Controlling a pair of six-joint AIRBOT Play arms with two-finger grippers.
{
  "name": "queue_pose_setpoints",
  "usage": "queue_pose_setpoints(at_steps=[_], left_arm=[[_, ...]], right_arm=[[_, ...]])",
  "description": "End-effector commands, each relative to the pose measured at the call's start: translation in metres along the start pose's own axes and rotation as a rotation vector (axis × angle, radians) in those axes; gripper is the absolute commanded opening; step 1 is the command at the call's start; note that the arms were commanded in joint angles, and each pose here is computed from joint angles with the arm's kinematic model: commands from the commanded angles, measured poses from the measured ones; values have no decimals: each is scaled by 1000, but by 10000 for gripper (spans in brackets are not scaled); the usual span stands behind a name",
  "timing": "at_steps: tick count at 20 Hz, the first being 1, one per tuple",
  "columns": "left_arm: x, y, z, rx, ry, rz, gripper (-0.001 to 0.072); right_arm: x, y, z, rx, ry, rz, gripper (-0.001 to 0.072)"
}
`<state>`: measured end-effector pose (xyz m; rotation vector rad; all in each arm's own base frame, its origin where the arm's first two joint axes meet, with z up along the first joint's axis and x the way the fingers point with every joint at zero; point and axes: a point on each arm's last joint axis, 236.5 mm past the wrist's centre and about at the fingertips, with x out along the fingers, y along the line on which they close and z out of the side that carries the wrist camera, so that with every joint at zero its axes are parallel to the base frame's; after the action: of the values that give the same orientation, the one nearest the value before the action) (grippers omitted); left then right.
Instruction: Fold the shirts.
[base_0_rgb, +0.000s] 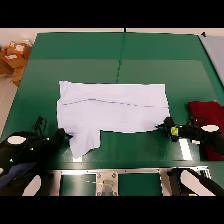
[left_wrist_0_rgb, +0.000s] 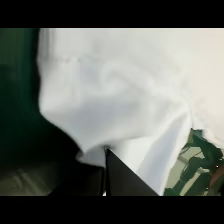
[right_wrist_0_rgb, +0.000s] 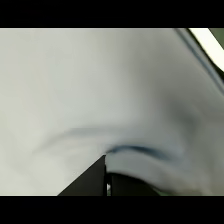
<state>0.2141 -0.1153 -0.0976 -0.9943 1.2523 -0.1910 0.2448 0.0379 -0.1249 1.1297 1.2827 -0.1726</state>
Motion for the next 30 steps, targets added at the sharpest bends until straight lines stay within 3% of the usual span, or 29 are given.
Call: queue_pose_setpoints(at_steps=[1,4,7,11,17,22,25,26,27,28,30], left_arm=[[-12,-22,-19,85,129,-31,20],[-37,-37,-20,187,175,14,19],[-74,-67,-4,279,51,45,18],[-101,-96,12,335,-45,41,18],[-81,-128,71,320,-95,-76,18],[-51,-137,161,318,-117,-60,19],[12,-141,202,390,-77,-29,23],[33,-142,214,388,-68,-21,241],[49,-143,228,374,-71,-17,539],[54,-144,245,340,-95,-16,515],[35,-153,274,306,-162,-29,518]], right_arm=[[-7,0,-8,-104,67,-38,20],[-16,-9,-21,-140,122,-95,20],[-33,-13,-23,-179,119,-148,20],[-57,42,1,-249,25,-44,20],[-64,140,49,-395,-74,55,20],[-10,171,105,-383,-37,37,20],[33,179,139,-352,-7,34,38],[45,180,150,-342,-1,35,216],[54,184,163,-337,-7,40,485],[56,189,176,-341,-17,47,543],[35,200,193,-368,-13,72,543]])
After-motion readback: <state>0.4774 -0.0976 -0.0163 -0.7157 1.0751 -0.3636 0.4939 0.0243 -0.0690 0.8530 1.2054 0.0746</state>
